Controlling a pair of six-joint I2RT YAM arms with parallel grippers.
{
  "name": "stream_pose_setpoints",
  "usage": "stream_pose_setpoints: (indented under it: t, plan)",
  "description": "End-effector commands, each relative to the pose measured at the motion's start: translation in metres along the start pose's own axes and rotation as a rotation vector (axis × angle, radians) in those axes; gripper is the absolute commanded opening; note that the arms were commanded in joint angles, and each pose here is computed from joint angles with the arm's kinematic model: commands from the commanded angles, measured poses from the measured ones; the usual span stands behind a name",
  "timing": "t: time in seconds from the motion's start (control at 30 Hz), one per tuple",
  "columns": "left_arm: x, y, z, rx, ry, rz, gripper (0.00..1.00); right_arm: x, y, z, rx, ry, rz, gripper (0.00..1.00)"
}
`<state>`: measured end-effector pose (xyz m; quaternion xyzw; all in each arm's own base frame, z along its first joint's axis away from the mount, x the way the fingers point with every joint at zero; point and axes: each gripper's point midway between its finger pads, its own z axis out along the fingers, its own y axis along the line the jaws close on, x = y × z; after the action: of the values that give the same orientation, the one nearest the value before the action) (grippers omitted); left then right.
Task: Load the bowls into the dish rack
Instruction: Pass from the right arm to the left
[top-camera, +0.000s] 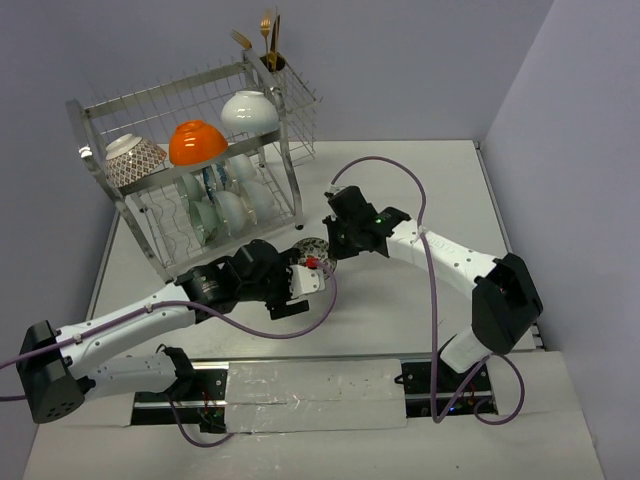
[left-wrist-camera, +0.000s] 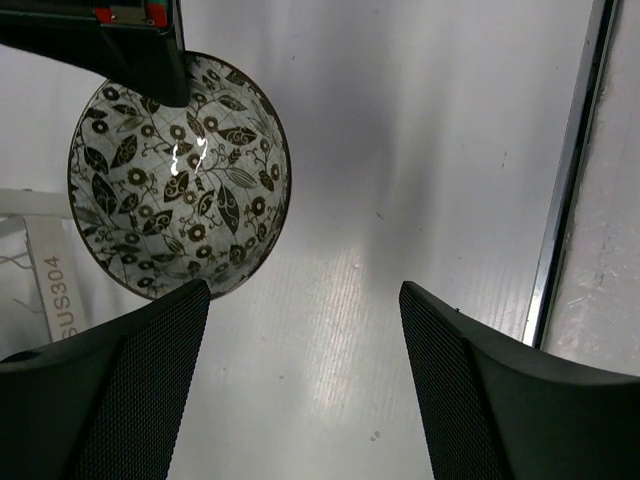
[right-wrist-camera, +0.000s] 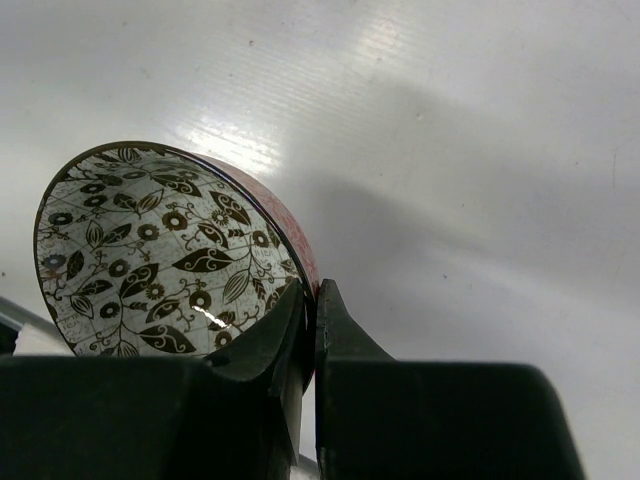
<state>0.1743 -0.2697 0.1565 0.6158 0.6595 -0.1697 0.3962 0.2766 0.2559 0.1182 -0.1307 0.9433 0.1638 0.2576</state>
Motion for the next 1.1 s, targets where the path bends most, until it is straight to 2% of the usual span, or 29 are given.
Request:
stream_pose_setpoints:
  t: [0.0,0.2,0.4,0.5,0.6,0.87,1.07]
  plan:
    - [-0.015,-0.001,-0.002,0.029,-0.063,0.134,0.82,-0.029,0.023,-0.032,-0.074,-0.105,-0.036,0.00]
    - [-0.020,0.002,-0.002,0.034,-0.074,0.216,0.83,-0.027,0.030,-0.038,-0.083,-0.115,-0.069,0.00]
    - [-0.017,0.001,0.006,0.049,-0.052,0.242,0.79,-0.027,0.034,-0.043,-0.092,-0.126,-0.079,0.00]
    - [-0.015,-0.002,0.010,0.076,-0.035,0.246,0.73,-0.026,0.034,-0.044,-0.093,-0.127,-0.083,0.00]
    - [-0.014,-0.004,0.015,0.102,-0.014,0.251,0.60,-0.026,0.035,-0.044,-0.096,-0.128,-0.087,0.00]
    - [-0.014,-0.003,0.026,0.124,0.018,0.236,0.47,-0.027,0.035,-0.047,-0.095,-0.142,-0.091,0.00]
    - [-0.015,-0.008,0.029,0.151,0.019,0.241,0.27,-0.025,0.035,-0.045,-0.096,-0.136,-0.094,0.00]
